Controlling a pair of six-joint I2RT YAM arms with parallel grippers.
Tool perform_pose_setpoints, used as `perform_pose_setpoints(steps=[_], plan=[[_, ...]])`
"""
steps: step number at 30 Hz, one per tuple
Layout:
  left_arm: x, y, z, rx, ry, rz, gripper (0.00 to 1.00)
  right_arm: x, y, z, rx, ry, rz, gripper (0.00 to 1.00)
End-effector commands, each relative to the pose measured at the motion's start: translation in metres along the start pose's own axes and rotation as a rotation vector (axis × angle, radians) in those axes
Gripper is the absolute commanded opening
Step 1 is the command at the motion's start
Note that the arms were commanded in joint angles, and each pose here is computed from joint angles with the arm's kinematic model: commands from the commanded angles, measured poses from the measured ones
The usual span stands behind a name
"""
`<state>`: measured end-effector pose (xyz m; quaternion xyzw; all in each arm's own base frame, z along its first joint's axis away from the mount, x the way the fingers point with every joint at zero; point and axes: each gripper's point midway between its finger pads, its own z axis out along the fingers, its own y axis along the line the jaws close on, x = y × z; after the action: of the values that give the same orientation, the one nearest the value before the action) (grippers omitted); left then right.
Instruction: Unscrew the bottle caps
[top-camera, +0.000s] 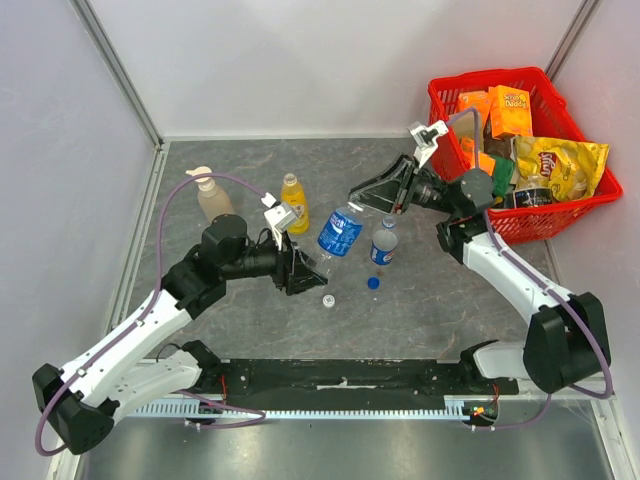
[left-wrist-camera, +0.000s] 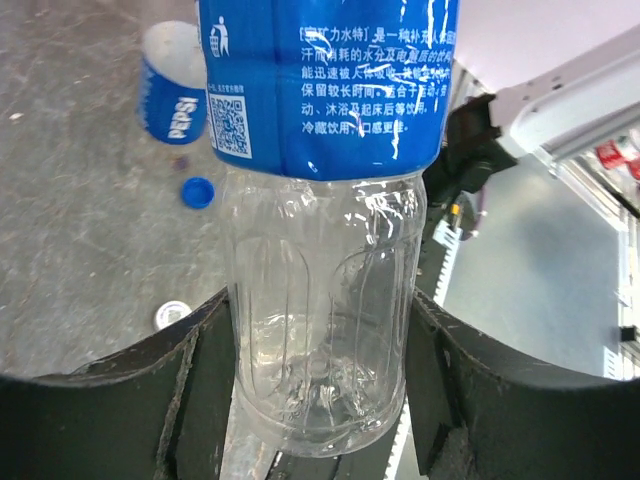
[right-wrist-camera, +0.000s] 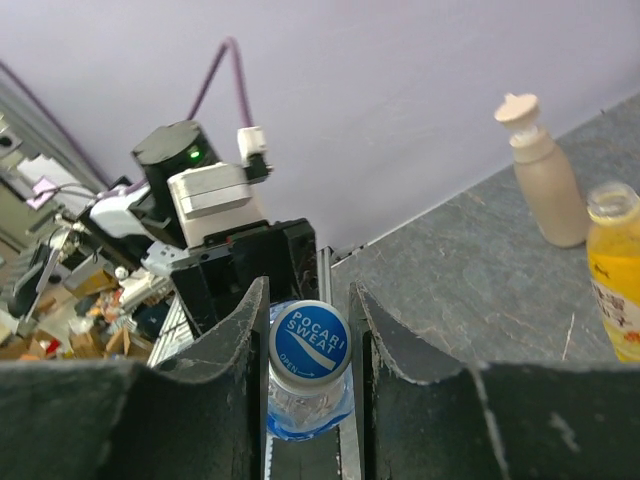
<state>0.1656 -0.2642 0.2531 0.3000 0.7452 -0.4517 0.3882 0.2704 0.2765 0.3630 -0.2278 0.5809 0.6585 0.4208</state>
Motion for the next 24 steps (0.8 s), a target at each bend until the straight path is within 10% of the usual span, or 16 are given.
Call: perform_pose_setpoints(steps=[1,20,24], plan=[[-0.023,-0.038,-0.006,0.183,-0.057,0.001,0.17,0.003,0.06,-0.008,-0.182,0.045,-0.167,0.0],[-0.034,-0.095,-0.018,0.552,-0.031,0.047,0.15,0.001,0.143,-0.019,-0.477,0.019,-0.311,0.0],[-0.032,-0.094,-0.017,0.544,-0.031,0.043,0.15,-0.006,0.139,-0.014,-0.454,0.013,-0.276,0.14]])
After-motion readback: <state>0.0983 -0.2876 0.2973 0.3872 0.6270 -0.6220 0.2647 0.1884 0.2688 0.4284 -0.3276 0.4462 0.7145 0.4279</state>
